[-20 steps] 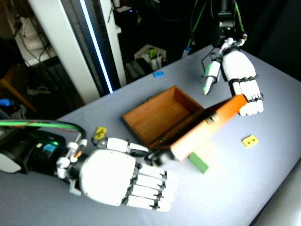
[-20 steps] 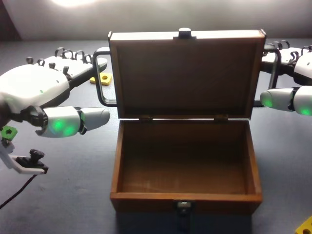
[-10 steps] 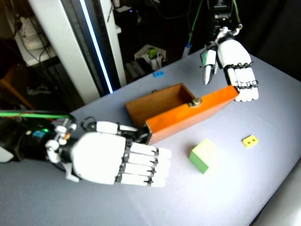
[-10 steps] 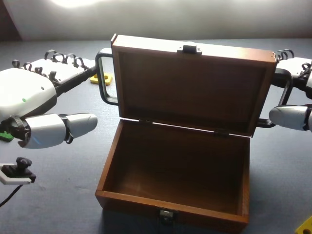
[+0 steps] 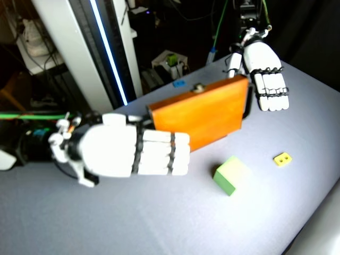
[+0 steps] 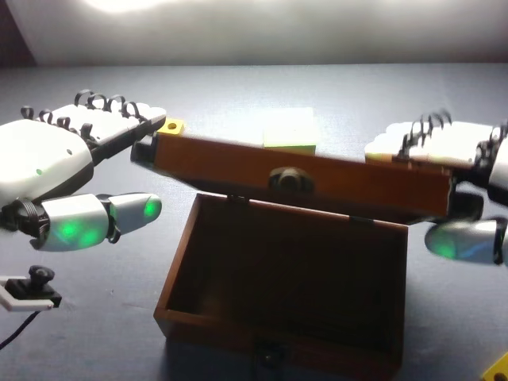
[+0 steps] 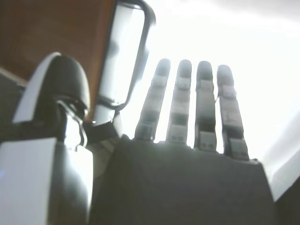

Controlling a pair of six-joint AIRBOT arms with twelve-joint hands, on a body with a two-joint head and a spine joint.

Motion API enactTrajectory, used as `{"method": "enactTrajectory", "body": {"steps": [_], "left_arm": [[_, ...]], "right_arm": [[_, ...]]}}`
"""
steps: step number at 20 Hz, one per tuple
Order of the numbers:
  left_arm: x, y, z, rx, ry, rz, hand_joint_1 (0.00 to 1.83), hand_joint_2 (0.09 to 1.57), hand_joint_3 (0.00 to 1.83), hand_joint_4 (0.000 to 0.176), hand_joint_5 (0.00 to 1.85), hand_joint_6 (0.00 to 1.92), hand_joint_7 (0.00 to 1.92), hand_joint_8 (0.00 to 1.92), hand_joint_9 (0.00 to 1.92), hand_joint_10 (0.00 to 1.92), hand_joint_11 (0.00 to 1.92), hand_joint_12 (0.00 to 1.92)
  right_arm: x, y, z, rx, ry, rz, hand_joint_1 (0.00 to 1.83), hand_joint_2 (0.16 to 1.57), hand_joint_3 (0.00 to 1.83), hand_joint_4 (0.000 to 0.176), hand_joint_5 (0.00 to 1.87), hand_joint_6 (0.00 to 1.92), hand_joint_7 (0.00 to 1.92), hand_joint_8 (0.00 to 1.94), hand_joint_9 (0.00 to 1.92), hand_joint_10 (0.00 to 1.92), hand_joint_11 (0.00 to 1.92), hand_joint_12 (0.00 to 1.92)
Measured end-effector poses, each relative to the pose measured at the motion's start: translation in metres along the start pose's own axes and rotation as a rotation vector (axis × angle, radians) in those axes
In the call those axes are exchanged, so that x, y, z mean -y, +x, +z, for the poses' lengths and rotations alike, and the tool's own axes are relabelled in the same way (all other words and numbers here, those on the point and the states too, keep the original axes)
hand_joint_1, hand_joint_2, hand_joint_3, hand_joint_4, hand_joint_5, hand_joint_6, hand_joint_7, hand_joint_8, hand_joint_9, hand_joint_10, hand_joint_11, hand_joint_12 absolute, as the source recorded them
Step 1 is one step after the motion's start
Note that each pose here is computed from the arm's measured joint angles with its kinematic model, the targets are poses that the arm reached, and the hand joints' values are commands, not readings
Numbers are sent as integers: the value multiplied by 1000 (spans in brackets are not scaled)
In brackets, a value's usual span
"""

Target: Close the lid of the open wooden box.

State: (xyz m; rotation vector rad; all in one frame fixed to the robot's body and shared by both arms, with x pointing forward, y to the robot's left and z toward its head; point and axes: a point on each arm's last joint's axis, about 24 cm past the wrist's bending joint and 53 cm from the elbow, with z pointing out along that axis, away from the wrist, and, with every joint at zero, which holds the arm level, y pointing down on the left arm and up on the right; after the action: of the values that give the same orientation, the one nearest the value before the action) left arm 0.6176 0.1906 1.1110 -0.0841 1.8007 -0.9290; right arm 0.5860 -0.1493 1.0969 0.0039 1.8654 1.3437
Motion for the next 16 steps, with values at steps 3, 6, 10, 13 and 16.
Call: {"method": "enactTrajectory", "body": {"steps": [3, 6, 10, 13, 16], "left_arm": [[-2, 1, -2, 1, -4, -7, 0, 1362, 9, 0, 65, 6, 84, 5, 115, 12, 132, 84], [-3, 2, -3, 1, -7, -9, 0, 1379, 12, 0, 87, 11, 114, 14, 122, 11, 115, 83], [-7, 9, -6, -16, -22, -17, 0, 1400, 11, 0, 76, 3, 134, 15, 159, 20, 93, 77], [-8, 12, -8, -24, -28, -22, 0, 1387, 3, 0, 58, 0, 112, 1, 137, 3, 96, 83], [-11, 17, -10, -35, -36, -25, 0, 1367, 0, 0, 11, 0, 63, 0, 117, 0, 58, 67]], "right_arm": [[8, 5, -5, -8, 24, 13, 205, 1378, 0, 0, 147, 2, 109, 0, 83, 0, 127, 26], [11, 6, -7, 4, 39, 36, 268, 1387, 0, 0, 141, 1, 88, 0, 69, 1, 141, 34], [22, 16, -14, -6, 70, 61, 336, 1375, 0, 6, 136, 3, 25, 0, 34, 2, 140, 39], [26, 14, -17, 12, 79, 80, 416, 1365, 0, 3, 171, 11, 32, 3, 41, 3, 155, 50], [29, 14, -19, 16, 87, 85, 448, 1367, 0, 3, 163, 2, 30, 0, 38, 0, 149, 50]]}}
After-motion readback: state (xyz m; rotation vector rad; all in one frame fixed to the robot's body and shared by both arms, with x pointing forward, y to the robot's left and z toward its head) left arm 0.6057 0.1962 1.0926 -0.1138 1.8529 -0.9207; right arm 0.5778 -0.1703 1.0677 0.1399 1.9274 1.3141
